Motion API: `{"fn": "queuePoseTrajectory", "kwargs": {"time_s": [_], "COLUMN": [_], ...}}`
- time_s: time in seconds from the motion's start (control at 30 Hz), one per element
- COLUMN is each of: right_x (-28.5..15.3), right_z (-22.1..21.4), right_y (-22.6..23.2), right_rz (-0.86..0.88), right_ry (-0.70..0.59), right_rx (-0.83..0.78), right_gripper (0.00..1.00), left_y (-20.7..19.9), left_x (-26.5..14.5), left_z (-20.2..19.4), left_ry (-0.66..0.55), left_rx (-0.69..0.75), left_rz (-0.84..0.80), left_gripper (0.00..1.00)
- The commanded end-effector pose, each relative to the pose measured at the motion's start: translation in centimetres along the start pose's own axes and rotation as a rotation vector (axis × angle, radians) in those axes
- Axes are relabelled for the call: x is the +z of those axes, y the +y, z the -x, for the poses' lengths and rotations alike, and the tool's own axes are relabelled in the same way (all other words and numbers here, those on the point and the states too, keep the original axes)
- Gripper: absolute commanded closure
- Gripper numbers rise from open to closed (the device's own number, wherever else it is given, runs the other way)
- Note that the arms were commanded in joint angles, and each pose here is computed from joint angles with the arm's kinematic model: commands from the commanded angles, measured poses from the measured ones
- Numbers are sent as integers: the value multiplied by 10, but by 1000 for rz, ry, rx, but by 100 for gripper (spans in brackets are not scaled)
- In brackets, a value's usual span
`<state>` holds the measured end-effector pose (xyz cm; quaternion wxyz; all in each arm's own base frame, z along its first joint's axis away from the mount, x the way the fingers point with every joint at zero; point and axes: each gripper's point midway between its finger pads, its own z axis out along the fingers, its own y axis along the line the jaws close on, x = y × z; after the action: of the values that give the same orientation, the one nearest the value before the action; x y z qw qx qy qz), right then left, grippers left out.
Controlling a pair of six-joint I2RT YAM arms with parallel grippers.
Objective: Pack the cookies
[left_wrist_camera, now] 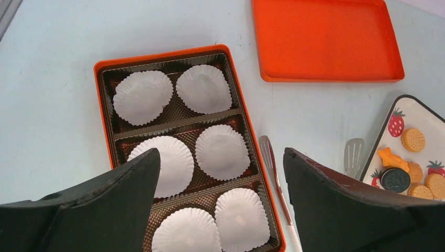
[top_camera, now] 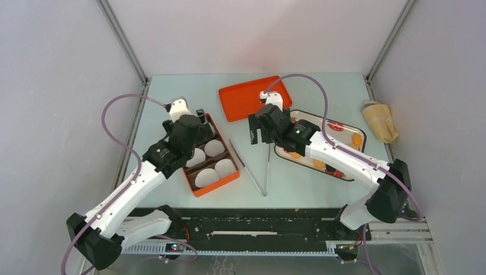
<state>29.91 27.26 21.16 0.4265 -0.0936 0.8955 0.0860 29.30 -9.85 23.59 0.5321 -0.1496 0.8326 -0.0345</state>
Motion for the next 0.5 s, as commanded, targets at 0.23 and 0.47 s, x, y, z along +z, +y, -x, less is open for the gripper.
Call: {"fn": "queuePoseTrajectory", "kwargs": {"time_s": [0.23,0.47], "right_x": [2,1], "right_z": [-97,-152], "right_y": [16,46], "right_rz": [103,214], "right_ry": [192,292], "right_rx": [23,23], "right_gripper": [0,0], "left_y": [-11,-11], "left_x": [-5,-8], "left_z": [-2,-10], "left_ry": [6,20], "left_rx": [18,18], "left_rz": [-48,-60], "left_gripper": [10,10]}}
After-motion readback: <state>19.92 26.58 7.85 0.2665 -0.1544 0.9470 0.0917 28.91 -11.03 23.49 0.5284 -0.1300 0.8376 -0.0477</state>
